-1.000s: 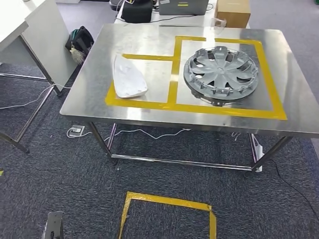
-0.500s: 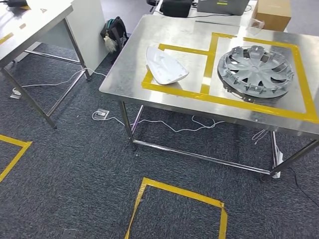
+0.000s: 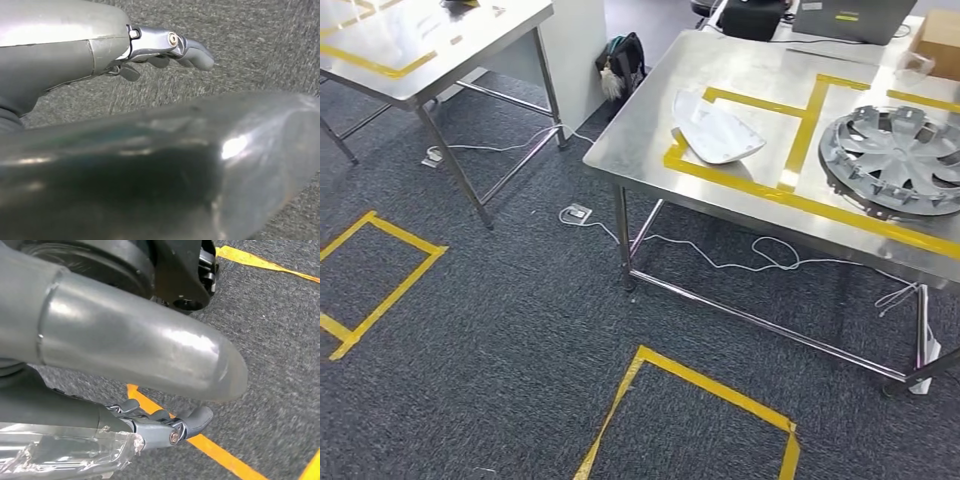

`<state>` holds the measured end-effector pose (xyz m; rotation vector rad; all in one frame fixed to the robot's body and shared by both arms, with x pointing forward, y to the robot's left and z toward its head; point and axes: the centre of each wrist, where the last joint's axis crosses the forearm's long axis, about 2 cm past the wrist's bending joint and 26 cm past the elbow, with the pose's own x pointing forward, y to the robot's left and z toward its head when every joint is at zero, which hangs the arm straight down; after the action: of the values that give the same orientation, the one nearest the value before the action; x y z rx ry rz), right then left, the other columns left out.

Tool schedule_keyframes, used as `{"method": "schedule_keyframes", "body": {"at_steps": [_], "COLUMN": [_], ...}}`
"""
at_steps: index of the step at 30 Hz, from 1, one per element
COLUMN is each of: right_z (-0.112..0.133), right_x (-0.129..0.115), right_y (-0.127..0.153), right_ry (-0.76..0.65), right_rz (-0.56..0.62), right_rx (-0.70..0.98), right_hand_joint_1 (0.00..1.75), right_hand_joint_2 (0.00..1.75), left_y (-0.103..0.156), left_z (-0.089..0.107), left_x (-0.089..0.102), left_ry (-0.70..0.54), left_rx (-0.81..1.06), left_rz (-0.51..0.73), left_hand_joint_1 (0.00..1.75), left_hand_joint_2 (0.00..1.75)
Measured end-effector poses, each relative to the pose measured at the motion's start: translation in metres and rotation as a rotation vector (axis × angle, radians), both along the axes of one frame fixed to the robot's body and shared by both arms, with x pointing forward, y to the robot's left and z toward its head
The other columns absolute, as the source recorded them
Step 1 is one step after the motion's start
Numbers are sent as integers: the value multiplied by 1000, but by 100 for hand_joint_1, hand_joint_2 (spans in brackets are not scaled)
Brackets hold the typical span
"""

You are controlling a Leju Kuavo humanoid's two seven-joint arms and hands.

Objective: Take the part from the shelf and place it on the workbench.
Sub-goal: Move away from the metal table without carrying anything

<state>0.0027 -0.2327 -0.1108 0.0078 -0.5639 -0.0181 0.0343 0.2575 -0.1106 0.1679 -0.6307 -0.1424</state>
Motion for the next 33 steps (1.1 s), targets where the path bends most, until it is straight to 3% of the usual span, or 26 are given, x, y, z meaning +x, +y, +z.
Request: {"method": "schedule_keyframes", "body": {"at_steps": [33], "right_z": [1], "right_x": [0], "right_y": [5], "right_ry": [-3], "right_rz": [-7], "right_rx": [6], "right_hand_joint_1": [0], "right_hand_joint_2": [0], "left_y": [-2], "left_z": [1], "left_x": [6], "left_ry": [3], "left_rx": [22], "left_rz": [-44], "left_hand_joint_1": [0], "left_hand_joint_2": [0]}}
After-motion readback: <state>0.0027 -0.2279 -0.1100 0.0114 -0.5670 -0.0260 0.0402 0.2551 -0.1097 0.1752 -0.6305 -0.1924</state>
